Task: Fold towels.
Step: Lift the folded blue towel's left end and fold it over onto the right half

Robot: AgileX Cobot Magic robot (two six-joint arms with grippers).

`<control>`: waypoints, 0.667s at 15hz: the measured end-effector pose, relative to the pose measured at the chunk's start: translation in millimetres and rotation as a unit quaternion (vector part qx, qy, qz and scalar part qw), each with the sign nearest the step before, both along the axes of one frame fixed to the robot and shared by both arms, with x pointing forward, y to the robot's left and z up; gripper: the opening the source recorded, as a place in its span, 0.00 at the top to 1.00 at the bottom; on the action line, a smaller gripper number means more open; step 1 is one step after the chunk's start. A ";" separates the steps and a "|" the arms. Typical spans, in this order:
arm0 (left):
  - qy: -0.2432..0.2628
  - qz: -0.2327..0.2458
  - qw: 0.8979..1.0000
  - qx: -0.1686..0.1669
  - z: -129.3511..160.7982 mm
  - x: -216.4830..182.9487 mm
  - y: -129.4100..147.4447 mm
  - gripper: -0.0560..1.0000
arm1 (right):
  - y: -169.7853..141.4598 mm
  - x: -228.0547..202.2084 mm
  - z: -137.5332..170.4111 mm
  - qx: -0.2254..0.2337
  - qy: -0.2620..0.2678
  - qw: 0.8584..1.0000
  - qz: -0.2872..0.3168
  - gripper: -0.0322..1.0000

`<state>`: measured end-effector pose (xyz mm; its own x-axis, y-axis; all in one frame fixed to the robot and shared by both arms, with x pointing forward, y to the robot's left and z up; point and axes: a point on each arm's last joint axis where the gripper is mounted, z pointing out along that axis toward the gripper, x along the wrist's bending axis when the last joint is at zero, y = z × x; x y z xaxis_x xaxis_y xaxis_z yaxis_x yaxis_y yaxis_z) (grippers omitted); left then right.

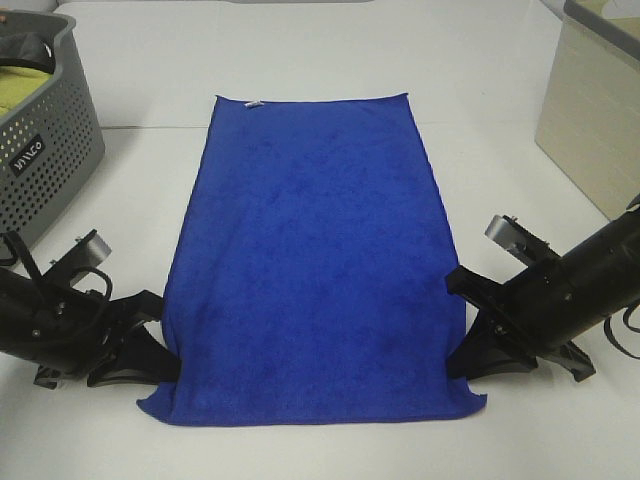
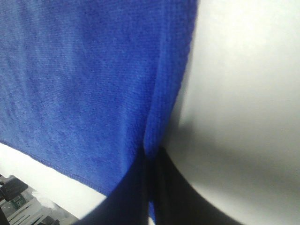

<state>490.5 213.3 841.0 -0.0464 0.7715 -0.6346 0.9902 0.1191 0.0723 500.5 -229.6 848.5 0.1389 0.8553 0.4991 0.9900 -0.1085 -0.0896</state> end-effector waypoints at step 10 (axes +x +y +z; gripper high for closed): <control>0.012 -0.030 0.999 0.016 32.3 -52.0 7.8 0.94 | -6.8 -42.5 39.9 -0.020 -0.052 0.998 0.000 0.97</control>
<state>438.5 221.1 873.3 -0.0148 0.7931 -0.6089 0.9970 0.0580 0.0513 458.1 -236.4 888.3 0.0875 0.8750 0.4762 0.9938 -0.1095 0.0186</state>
